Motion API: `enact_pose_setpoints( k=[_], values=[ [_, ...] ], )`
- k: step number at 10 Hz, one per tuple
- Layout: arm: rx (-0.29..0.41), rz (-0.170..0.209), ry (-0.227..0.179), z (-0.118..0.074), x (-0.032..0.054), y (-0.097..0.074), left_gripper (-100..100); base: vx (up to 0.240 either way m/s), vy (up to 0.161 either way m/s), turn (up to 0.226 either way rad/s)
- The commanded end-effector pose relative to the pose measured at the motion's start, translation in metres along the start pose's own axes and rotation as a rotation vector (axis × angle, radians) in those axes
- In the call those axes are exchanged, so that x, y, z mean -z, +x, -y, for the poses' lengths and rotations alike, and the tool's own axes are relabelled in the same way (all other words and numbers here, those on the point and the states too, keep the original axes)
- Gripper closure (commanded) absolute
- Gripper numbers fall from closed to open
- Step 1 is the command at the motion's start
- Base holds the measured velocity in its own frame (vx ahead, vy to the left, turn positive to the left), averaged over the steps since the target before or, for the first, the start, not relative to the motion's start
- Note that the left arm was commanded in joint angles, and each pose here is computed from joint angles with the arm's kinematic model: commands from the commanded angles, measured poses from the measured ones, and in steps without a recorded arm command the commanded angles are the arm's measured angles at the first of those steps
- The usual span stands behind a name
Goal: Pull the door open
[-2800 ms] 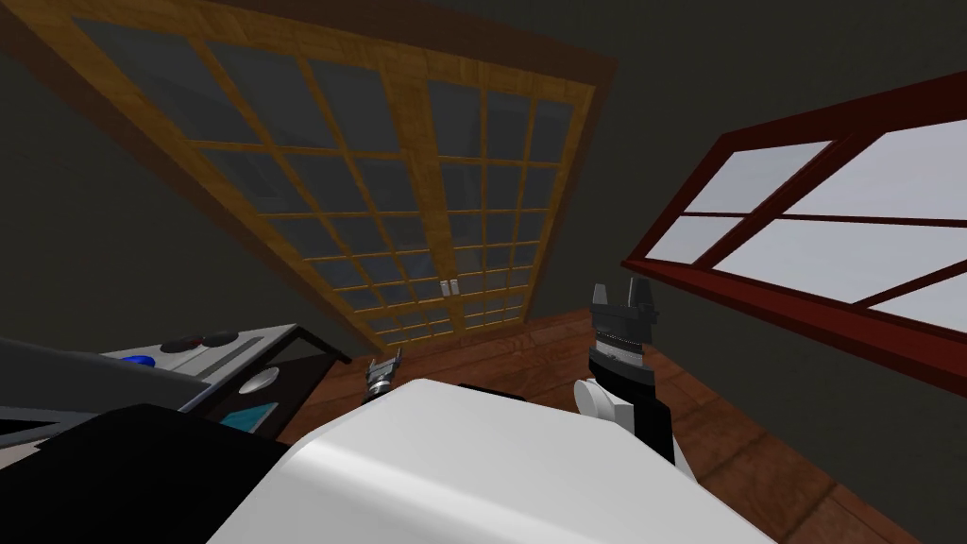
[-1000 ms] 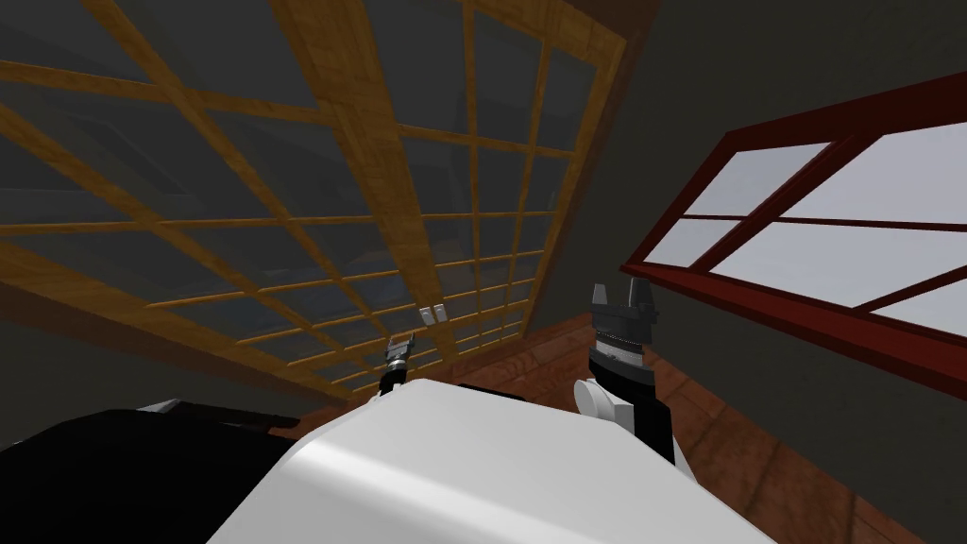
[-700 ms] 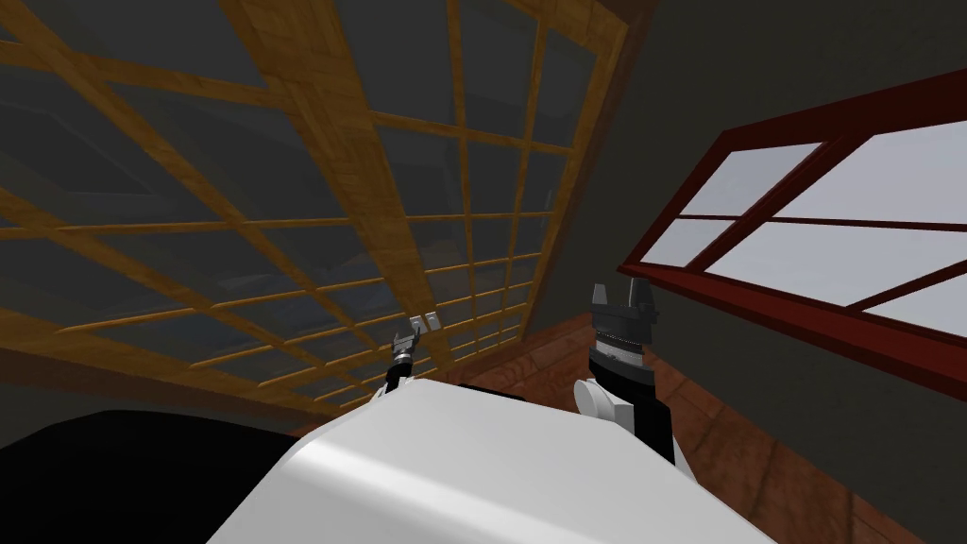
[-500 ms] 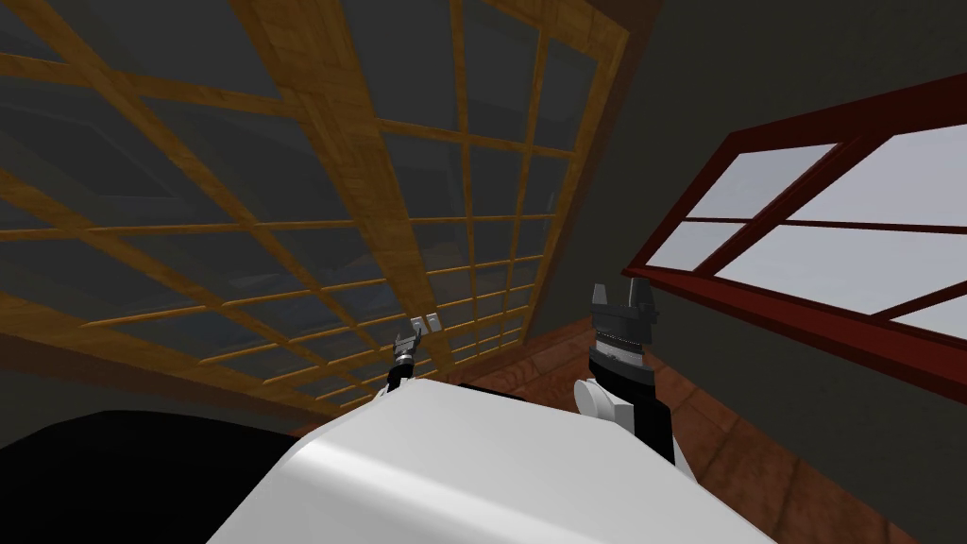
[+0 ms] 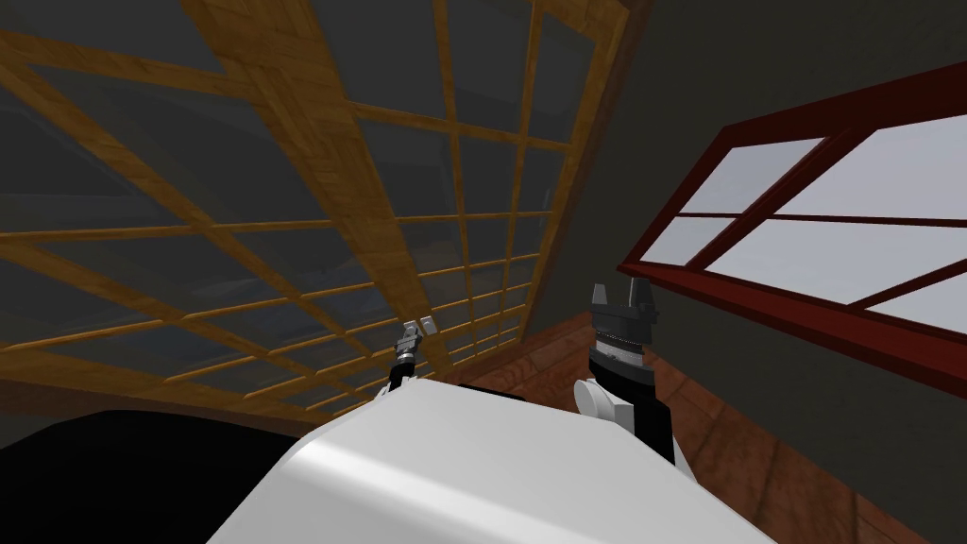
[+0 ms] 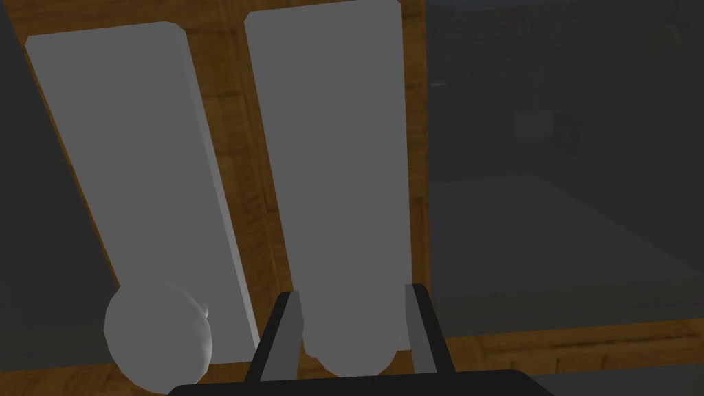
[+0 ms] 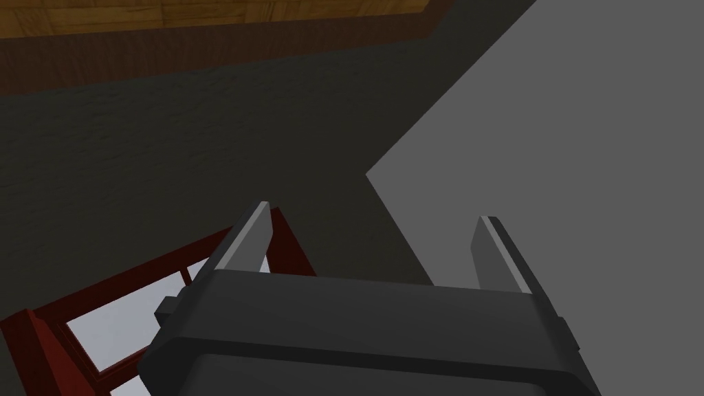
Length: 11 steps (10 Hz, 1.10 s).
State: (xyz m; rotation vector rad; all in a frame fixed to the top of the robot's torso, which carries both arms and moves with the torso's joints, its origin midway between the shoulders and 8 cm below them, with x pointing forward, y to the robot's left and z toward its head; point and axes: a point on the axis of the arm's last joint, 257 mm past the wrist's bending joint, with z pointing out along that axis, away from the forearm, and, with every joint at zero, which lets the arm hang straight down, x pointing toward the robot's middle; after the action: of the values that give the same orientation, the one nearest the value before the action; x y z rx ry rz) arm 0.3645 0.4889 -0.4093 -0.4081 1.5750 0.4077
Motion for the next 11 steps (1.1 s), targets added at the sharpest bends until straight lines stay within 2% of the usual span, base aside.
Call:
enact_pose_setpoints(
  k=[1, 3, 4, 8, 9, 11],
  values=[
    [-0.003, 0.000, -0.006, -0.004, 0.0000, 0.000, 100, 0.000, 0.000, 0.000],
    [-0.003, 0.000, -0.006, -0.004, 0.0000, 0.000, 100, 0.000, 0.000, 0.000],
    [0.012, -0.025, -0.028, -0.020, 0.0114, 0.010, 100, -0.118, 0.002, 0.054],
    [0.018, -0.037, -0.042, -0.030, 0.0171, 0.015, 100, -0.110, -0.014, 0.033],
    [0.037, -0.058, -0.069, -0.049, 0.0288, 0.024, 100, -0.149, 0.002, 0.004],
    [0.037, -0.058, -0.069, -0.049, 0.0288, 0.024, 100, -0.105, -0.028, 0.016]
  ],
)
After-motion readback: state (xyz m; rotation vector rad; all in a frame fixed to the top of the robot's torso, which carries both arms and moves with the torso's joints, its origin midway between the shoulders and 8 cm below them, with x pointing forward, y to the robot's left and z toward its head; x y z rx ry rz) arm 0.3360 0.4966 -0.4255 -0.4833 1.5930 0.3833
